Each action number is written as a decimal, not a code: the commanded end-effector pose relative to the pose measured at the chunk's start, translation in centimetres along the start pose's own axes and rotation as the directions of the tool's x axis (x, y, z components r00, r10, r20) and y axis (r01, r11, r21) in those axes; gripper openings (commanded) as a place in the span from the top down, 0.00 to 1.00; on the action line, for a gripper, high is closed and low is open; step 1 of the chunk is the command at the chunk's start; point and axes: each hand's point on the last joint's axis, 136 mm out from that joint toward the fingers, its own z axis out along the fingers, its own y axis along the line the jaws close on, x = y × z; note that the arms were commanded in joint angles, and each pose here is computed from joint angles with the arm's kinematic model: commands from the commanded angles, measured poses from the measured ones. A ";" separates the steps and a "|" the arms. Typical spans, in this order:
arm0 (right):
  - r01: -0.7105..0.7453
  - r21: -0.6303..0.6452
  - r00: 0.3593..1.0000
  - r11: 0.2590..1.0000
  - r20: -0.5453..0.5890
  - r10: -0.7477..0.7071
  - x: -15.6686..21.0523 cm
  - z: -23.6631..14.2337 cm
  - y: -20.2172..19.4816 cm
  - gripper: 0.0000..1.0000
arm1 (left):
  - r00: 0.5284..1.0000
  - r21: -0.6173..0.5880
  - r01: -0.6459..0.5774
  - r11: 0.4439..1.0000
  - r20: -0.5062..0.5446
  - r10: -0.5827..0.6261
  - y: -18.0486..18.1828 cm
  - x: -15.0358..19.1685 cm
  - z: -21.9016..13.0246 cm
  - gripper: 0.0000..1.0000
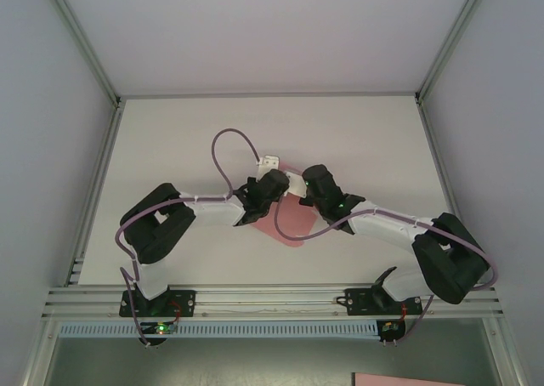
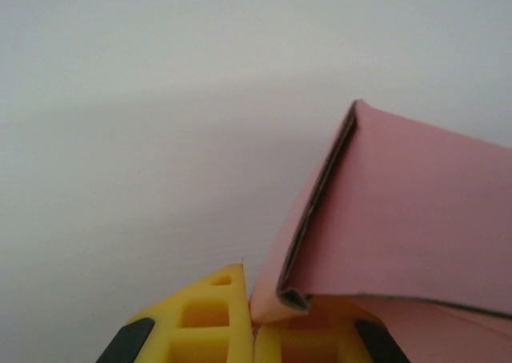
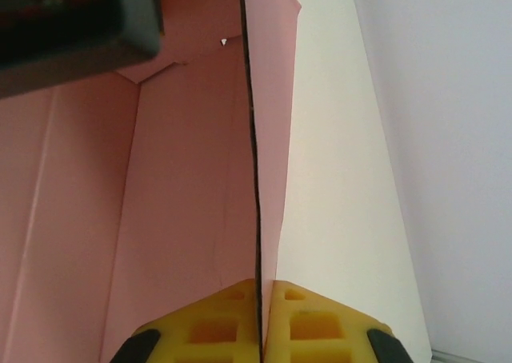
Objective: Assemble paper box
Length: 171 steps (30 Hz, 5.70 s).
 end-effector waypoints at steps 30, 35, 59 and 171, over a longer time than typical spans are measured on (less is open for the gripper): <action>-0.321 -0.166 0.835 0.932 0.415 0.362 -5.6 -10.4 -4.8 0.02 | 0.983 0.161 -0.098 0.982 0.171 0.070 2.8 -0.8 -1.2 1.00; -0.641 -0.058 0.677 0.765 0.427 0.599 -3.6 -13.3 -11.0 0.02 | 0.976 0.271 -0.096 0.958 0.215 0.037 2.3 -2.7 -4.1 1.00; -0.700 -0.285 0.600 0.655 0.263 0.755 -2.2 -11.5 -8.5 0.02 | 0.963 0.354 -0.070 0.932 0.269 -0.030 3.0 -6.0 -9.7 1.00; -0.965 -0.143 0.218 0.220 0.034 0.975 6.6 -9.1 -8.8 0.02 | 0.951 0.081 0.235 0.969 0.187 -0.246 7.1 -8.9 -8.2 1.00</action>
